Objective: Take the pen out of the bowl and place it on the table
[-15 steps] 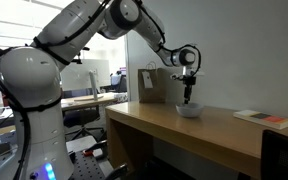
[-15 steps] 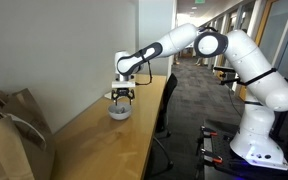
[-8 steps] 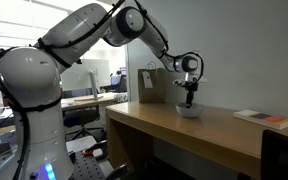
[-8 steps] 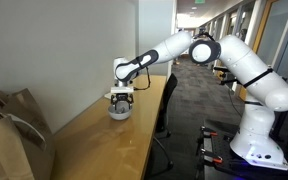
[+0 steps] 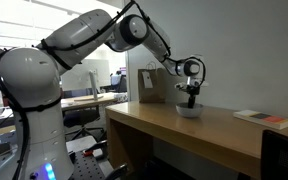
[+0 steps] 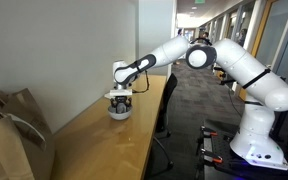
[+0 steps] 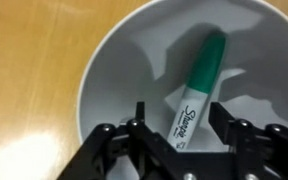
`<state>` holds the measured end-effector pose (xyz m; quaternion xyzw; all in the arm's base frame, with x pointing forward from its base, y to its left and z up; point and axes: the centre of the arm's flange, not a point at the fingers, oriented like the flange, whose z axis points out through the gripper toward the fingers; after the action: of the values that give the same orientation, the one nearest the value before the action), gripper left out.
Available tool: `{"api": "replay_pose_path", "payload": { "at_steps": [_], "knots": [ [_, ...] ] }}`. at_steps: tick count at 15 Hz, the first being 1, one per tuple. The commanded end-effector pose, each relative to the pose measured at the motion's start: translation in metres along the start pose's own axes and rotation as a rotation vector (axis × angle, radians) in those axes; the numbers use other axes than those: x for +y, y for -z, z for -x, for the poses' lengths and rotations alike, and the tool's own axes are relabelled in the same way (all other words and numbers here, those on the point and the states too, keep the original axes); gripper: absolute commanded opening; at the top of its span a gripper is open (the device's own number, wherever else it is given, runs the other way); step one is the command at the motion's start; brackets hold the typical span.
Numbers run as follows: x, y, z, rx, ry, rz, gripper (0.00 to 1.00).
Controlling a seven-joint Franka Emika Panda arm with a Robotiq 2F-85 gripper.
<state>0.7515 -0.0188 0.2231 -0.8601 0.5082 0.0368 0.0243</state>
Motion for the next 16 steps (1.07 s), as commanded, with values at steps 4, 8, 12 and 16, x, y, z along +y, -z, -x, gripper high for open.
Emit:
{"api": "replay_pose_path", "payload": {
  "at_steps": [4,8,12,16],
  "knots": [
    [-0.008,0.015,-0.001,0.012,0.022,0.006,0.19],
    [-0.007,0.023,0.002,0.018,0.027,0.002,0.02],
    [-0.002,0.044,0.013,0.051,0.04,0.008,0.0],
    [0.001,0.069,0.025,0.062,0.091,0.012,0.26]
  ]
}}
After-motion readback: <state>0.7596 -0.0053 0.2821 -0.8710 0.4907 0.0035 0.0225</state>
